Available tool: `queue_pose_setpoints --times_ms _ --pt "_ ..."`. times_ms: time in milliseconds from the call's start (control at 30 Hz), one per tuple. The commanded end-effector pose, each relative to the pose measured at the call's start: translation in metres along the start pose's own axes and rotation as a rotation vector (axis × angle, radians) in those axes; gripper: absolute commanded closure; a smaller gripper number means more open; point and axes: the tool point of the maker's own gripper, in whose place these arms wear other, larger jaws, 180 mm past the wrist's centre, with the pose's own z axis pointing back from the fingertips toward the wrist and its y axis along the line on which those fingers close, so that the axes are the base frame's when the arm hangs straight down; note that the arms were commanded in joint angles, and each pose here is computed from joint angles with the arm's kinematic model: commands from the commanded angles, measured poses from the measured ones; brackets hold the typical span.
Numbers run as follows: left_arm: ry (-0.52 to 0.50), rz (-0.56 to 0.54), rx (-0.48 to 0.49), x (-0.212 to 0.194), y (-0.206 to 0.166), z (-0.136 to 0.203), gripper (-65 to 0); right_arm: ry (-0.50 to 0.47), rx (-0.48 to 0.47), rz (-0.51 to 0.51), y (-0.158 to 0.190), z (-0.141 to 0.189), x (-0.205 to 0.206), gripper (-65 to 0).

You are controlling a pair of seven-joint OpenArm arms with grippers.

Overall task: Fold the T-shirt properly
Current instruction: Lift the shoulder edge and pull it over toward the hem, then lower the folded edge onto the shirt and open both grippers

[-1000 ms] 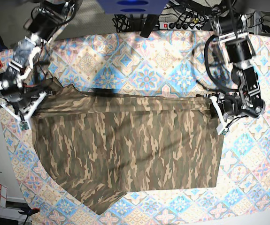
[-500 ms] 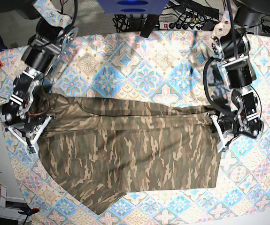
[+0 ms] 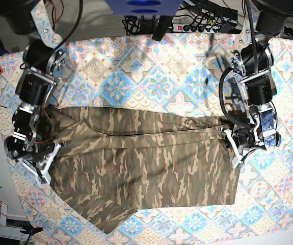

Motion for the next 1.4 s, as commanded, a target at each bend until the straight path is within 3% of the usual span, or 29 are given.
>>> queue_pose_setpoints --times_ms 0,267,433,533,633,733,800,900,1000,1200,1367 --pt "-0.045 -0.003 0.038 0.018 0.015 0.012 0.0 -0.07 -0.054 -0.017 -0.023 0.01 0.026 -0.7" --pt "-0.088 0.053 0.082 0.024 0.023 0.012 0.0 -0.126 0.039 -0.041 -0.008 -0.019 0.053 -0.7" --pt "-0.077 0.065 0.082 0.015 0.021 0.008 0.0 -0.243 0.08 -0.062 0.001 -0.024 0.075 -2.6" --pt "-0.072 0.063 0.081 0.013 0.02 0.007 -5.0 -0.249 0.082 -0.021 0.006 -0.024 0.08 -15.5" --pt "-0.073 0.067 0.081 0.013 0.021 0.007 -20.0 -0.252 0.079 0.014 0.009 -0.023 0.084 -32.3" --pt "-0.092 0.067 0.082 0.016 0.021 0.008 -30.9 -0.283 0.063 0.027 0.005 -0.017 0.094 -47.3" --pt "-0.142 0.067 0.084 0.025 0.022 0.009 -35.1 -0.31 0.045 0.04 0.0 -0.011 0.103 -56.2" --pt "-0.192 0.066 0.086 0.034 0.023 0.011 -36.8 -0.358 0.013 0.063 -0.006 0.002 0.119 -64.3" --pt "-0.32 0.137 0.071 0.05 0.029 0.02 -36.0 -0.422 -0.029 0.094 -0.015 0.02 0.14 -65.0" --pt "-0.626 0.378 0.044 0.07 0.056 0.049 -36.6 -0.462 -0.057 0.131 -0.01 0.028 0.127 -65.0" --pt "-0.672 0.419 0.052 0.072 0.065 0.057 -36.8 -0.464 -0.063 0.149 -0.004 0.029 0.112 -65.0"
